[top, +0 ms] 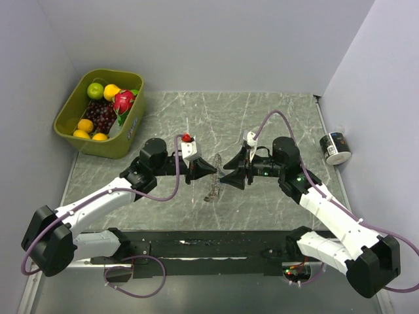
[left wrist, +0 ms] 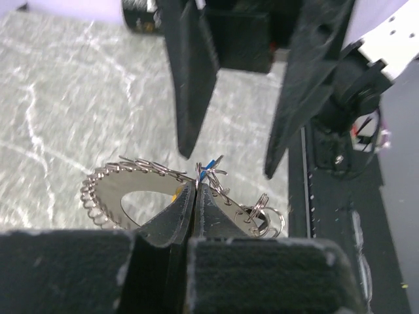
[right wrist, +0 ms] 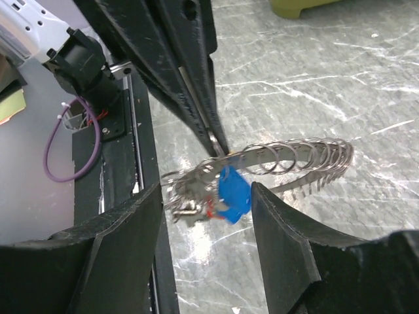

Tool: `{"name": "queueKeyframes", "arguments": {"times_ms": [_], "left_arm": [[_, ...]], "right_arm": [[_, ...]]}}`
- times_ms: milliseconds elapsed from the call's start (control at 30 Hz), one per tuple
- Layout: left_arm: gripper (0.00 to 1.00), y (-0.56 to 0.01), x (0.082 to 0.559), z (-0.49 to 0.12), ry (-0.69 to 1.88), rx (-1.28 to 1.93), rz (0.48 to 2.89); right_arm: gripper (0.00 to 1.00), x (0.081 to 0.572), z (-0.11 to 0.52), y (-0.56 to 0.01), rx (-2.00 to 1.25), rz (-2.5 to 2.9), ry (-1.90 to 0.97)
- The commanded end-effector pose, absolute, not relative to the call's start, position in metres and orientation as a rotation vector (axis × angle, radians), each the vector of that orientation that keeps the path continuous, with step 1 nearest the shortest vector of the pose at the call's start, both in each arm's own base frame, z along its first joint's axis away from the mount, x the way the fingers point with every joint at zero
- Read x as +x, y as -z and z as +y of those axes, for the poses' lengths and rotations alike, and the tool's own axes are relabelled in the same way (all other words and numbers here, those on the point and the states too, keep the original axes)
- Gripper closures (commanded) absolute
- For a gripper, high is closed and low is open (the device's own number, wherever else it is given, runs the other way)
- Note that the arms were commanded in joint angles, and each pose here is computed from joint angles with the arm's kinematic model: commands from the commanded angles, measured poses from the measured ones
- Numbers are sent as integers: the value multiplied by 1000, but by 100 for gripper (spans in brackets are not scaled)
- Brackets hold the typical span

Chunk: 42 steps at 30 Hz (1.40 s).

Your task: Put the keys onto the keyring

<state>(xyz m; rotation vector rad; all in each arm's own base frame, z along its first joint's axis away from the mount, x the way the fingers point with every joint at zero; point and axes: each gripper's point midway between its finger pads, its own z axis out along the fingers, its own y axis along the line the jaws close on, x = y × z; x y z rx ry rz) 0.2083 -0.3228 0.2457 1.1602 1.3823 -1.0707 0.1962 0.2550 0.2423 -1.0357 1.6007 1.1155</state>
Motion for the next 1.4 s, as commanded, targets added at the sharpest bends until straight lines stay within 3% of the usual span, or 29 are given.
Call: {"name": "queueKeyframes", "arguments": {"times_ms": [0, 167, 333, 467, 767, 1033, 1233, 1367], "left_arm": [[99, -300, 193, -327, 1147, 1137, 1135], [99, -305, 188, -326, 1163, 1128, 1095], [99, -305, 184, -326, 1183, 1132, 1071], [99, -304, 185, -326, 1175, 1132, 1072], [99, -303, 185, -321, 1158, 1154, 1063], [99, -307, 182, -323, 1187, 1170, 1052], [99, -308, 181, -324, 1197, 1175, 1044], [99, -305, 180, -326, 1216, 1186, 1057]], "right_arm": [[36, 203, 257, -256, -1024, 1534, -1097], [36, 208, 255, -258, -997, 1540, -1064], [49, 209, 253, -258, -981, 1542, -1052], [50, 206, 250, -261, -980, 1522, -1034], [23, 195, 235, -279, -950, 1390, -948], [22, 195, 243, -278, -980, 1392, -995], [30, 201, 248, -273, -972, 1424, -1026], [46, 207, 250, -273, -930, 1464, -1042]]}}
